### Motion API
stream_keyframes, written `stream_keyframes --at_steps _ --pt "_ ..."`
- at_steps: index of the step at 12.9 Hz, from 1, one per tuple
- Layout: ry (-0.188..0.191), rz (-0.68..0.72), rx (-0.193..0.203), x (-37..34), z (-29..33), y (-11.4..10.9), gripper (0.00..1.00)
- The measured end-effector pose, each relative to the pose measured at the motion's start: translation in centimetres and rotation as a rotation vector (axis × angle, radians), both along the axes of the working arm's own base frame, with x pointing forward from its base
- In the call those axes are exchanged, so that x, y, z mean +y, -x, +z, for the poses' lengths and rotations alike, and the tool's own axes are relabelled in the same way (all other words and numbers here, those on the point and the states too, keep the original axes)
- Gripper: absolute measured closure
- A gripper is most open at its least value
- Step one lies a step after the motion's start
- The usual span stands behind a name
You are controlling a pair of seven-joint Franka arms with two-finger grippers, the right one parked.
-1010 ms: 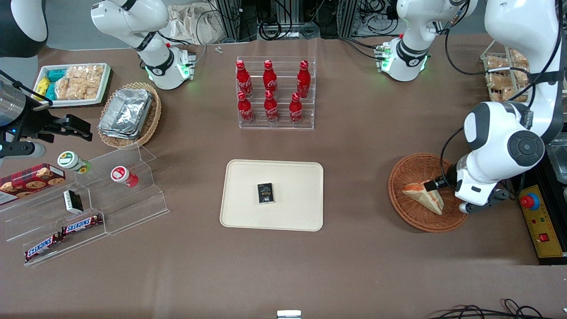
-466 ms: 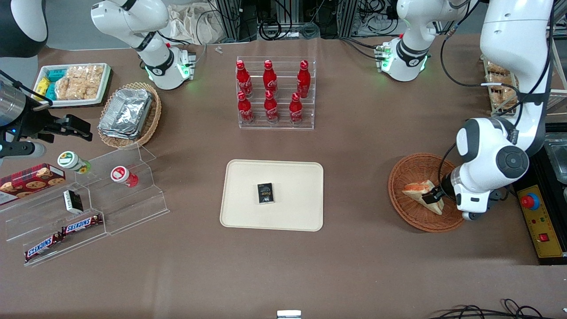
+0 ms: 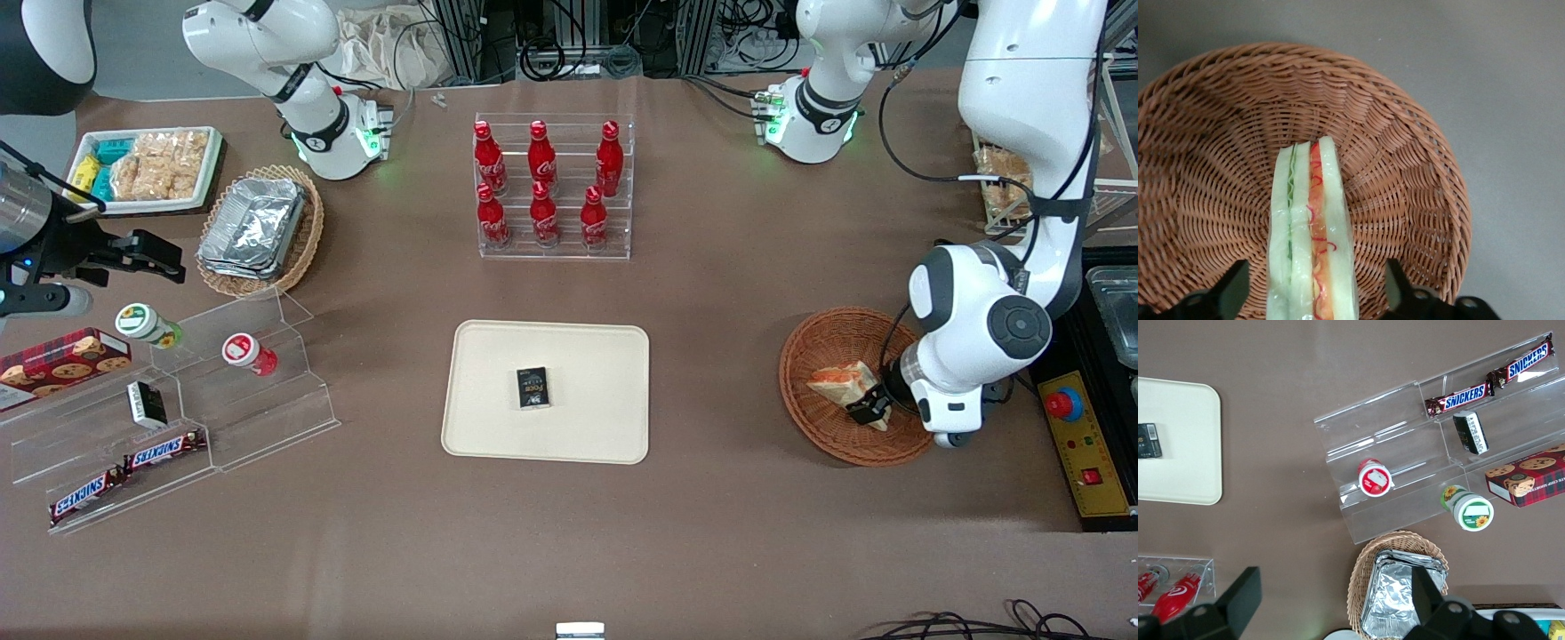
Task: Place sandwich from basket to tray
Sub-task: 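Lower the left gripper and close it on the sandwich wedge, then lift the sandwich out of the basket with the left gripper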
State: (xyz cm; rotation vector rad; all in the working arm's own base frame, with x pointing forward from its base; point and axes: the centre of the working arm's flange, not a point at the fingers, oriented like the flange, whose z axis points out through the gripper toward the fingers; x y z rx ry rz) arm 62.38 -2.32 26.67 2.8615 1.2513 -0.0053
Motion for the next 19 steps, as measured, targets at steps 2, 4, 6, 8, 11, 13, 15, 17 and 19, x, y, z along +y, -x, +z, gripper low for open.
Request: stream_keyframes --at_steps 2,4,6,8,11,13,15,17,19 --pt "0.002 0.023 0.008 0.0 -0.4 0.1 0.17" --pt "0.002 0.032 0.019 0.0 -0.8 0.5 0.2" --pt "0.003 0.049 0.034 0.1 -1.3 0.9 0.34" --pt "0.003 0.055 0.051 0.2 -1.2 1.0 0.59" --pt "0.001 0.054 0.111 0.2 2.3 1.0 0.75" --pt "0.011 0.059 0.151 0.1 6.7 1.0 0.85" --pt "0.014 0.05 0.178 -0.4 11.5 1.0 0.85" --pt "0.016 0.0 0.212 -1.6 15.2 0.8 0.85" --pt "0.029 -0.113 0.236 -2.8 17.9 0.7 0.85"
